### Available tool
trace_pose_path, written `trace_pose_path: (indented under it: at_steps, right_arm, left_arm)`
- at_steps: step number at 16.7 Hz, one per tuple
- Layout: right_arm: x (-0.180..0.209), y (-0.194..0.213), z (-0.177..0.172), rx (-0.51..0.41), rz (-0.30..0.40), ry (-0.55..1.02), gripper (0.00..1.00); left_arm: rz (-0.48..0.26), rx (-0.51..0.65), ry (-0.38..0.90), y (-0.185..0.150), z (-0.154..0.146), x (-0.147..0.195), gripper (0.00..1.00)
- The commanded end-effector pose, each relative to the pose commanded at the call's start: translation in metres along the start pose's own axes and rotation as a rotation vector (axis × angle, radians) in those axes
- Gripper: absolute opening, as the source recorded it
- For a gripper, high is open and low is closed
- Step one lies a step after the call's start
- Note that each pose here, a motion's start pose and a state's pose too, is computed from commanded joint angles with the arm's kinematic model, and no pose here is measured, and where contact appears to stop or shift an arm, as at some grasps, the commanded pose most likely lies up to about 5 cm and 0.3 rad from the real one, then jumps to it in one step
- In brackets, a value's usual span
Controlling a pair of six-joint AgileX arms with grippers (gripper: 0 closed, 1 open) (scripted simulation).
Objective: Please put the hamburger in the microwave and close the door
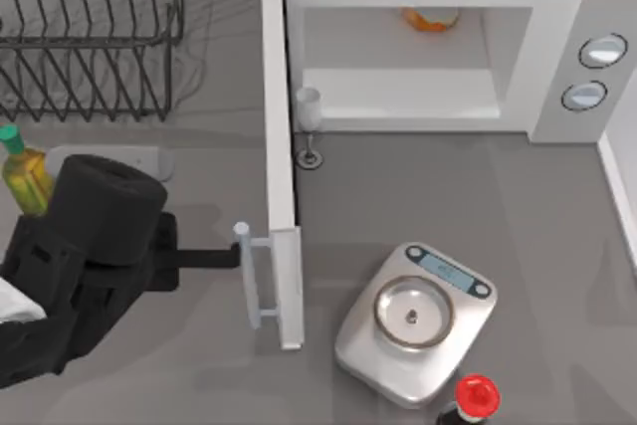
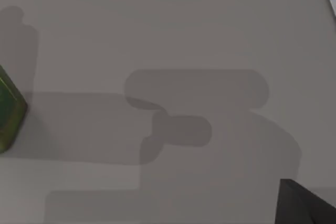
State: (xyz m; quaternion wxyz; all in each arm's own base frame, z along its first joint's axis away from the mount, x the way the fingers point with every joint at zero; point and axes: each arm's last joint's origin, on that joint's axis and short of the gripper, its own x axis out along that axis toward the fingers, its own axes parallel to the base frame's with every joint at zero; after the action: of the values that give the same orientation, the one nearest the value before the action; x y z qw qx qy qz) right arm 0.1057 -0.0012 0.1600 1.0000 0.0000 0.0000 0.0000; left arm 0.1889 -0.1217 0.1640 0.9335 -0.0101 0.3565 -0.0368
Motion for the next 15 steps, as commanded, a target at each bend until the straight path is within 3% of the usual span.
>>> trace_pose_path:
  at_steps: [10,15]
  right_arm:
    - [0.0,0.0,0.0,0.0,0.0,0.0,1.0]
    - [0.0,0.0,0.0,0.0,0.0,0.0,1.0]
  left_arm:
    - [0.006,0.004,0.01,-0.089,-0.001,0.007,0.0]
    - [0.001,-0.001,-0.001,-0.099,-0.001,0.006,0.0]
